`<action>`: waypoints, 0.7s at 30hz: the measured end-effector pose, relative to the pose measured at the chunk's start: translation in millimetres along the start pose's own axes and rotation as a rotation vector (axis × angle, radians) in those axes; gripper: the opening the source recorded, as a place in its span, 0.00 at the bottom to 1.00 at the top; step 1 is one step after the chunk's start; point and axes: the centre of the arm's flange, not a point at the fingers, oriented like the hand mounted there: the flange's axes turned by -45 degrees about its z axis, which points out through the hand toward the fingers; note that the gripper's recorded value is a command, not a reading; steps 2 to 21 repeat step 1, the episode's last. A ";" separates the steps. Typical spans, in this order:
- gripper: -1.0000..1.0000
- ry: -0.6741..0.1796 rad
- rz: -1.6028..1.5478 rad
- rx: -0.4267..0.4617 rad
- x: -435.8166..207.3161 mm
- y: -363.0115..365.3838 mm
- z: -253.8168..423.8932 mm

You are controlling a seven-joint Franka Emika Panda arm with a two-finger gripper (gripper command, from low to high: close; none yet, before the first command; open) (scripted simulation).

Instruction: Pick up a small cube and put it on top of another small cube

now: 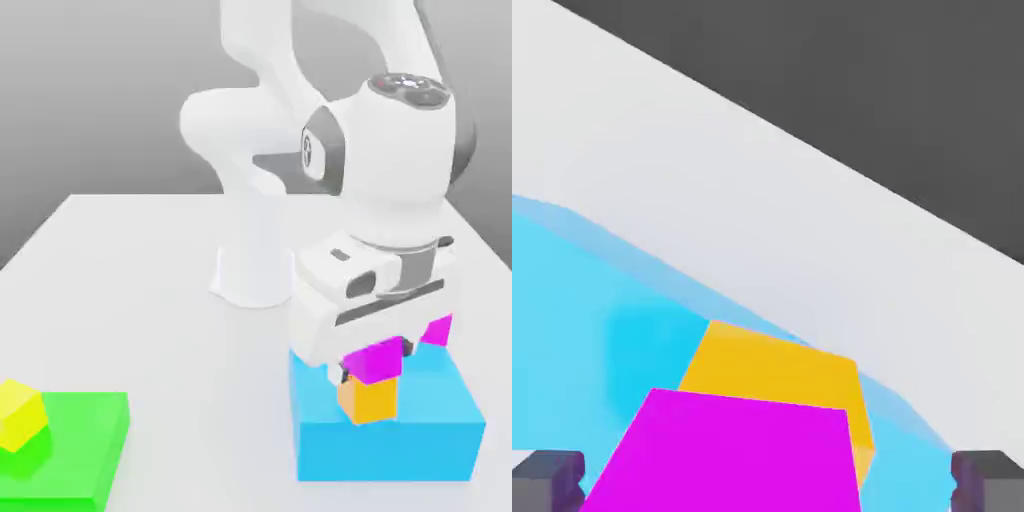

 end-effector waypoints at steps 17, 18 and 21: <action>1.00 0.000 0.000 0.000 -0.2 0.0 -14.3; 1.00 0.000 0.000 0.000 -0.2 0.0 -14.3; 1.00 0.000 0.000 0.000 -0.2 0.0 -14.3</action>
